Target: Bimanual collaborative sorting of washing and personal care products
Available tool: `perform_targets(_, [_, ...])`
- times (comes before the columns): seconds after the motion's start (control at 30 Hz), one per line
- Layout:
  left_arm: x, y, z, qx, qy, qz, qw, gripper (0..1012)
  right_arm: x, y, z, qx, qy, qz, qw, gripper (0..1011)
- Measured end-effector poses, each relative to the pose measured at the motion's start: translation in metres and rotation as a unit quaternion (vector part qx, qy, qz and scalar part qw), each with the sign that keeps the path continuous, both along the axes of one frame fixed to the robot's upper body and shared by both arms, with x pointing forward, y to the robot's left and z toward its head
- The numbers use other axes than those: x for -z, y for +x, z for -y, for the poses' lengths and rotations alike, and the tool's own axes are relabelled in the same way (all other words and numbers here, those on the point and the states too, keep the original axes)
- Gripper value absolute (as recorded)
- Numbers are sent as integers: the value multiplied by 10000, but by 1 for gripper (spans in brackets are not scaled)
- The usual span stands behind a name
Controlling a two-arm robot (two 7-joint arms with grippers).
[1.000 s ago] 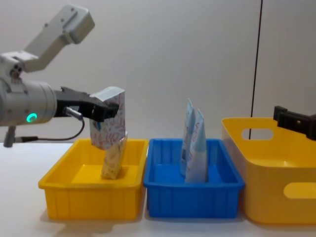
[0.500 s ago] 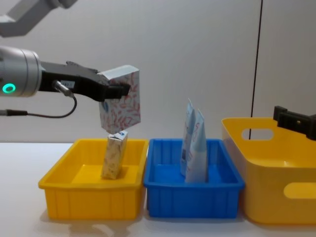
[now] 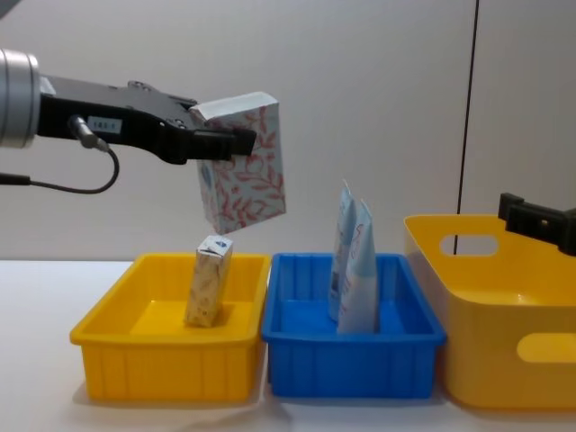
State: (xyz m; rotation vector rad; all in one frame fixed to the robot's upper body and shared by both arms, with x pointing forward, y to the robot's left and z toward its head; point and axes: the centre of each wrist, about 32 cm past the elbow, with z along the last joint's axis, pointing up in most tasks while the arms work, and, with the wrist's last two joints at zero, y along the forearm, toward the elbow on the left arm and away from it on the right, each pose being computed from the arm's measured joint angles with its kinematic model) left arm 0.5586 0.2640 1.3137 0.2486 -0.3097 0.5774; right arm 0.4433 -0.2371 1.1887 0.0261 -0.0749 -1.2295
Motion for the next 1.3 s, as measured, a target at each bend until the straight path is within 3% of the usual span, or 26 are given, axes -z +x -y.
perform_targets(0.23, [-33, -28, -68, 569, -28, 35, 9984, 407, 0, 0, 0, 0, 0, 0, 10000, 1000])
perform_targets(0.4, [-31, -42, -95, 954, -63, 46, 9954, 407, 0, 0, 0, 0, 0, 0, 10000, 1000])
perform_targets(0.57, [1, -55, -100, 1451, -108, 20, 9894, 407, 0, 0, 0, 0, 0, 0, 10000, 1000])
perform_targets(0.8, [73, -70, -75, 1914, -121, -90, 9814, 407, 0, 0, 0, 0, 0, 0, 10000, 1000])
perform_targets(1.07, [143, -102, -54, 2125, -117, -199, 9769, 407, 0, 0, 0, 0, 0, 0, 10000, 1000])
perform_targets(1.3, [192, -146, -56, 2180, -113, -273, 9755, 407, 0, 0, 0, 0, 0, 0, 10000, 1000])
